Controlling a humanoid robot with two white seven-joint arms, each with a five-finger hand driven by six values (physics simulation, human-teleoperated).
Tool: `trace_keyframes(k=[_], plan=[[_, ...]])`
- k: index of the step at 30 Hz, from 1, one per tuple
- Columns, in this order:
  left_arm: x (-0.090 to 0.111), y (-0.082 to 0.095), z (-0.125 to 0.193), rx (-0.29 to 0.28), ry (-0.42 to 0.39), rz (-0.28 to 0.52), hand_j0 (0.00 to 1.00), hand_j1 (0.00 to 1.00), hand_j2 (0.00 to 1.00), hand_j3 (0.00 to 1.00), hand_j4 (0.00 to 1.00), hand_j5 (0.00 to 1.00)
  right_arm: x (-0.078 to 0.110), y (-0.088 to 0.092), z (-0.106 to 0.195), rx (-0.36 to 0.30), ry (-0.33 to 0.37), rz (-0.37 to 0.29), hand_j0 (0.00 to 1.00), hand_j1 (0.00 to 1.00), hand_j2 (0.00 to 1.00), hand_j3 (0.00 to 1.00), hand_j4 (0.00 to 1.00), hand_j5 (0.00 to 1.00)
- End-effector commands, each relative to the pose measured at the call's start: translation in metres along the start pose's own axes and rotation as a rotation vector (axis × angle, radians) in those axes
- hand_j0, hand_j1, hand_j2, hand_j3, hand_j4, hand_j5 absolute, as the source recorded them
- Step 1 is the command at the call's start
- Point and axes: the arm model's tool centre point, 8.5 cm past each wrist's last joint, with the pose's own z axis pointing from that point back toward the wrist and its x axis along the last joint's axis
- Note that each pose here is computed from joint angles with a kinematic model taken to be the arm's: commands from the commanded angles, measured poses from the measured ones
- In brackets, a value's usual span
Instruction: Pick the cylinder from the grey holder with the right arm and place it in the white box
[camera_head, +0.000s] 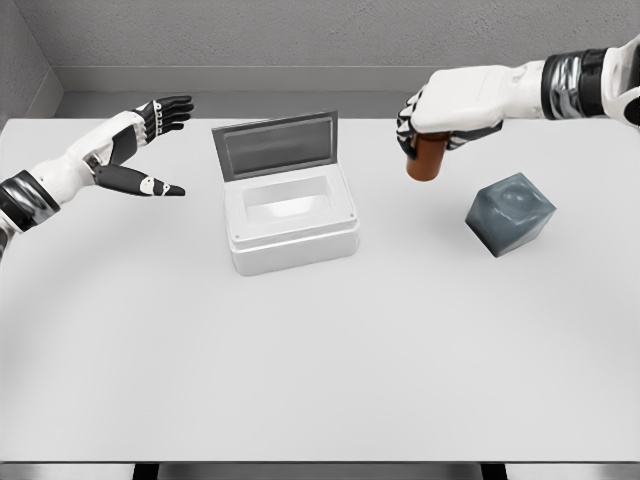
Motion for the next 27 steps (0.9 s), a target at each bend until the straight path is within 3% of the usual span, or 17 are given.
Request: trace_keyframes(k=[1, 19, 27], plan=[[0.001, 0.000, 0.000, 0.002, -0.003, 0.004, 1.00, 1.00, 1.00, 1.00, 1.00, 1.00, 0.004, -0.005, -0.008, -0.011, -0.019, 0.001, 0.40, 0.40, 0.40, 0.40, 0.40, 0.40], [0.001, 0.001, 0.000, 0.003, -0.003, 0.004, 1.00, 1.00, 1.00, 1.00, 1.00, 1.00, 0.022, -0.032, -0.050, -0.056, -0.098, 0.021, 0.39, 0.39, 0.39, 0.39, 0.39, 0.39], [0.000, 0.001, 0.000, 0.003, -0.003, 0.004, 1.00, 1.00, 1.00, 1.00, 1.00, 1.00, 0.035, -0.054, -0.066, -0.086, -0.139, 0.053, 0.36, 0.36, 0.36, 0.36, 0.36, 0.36]])
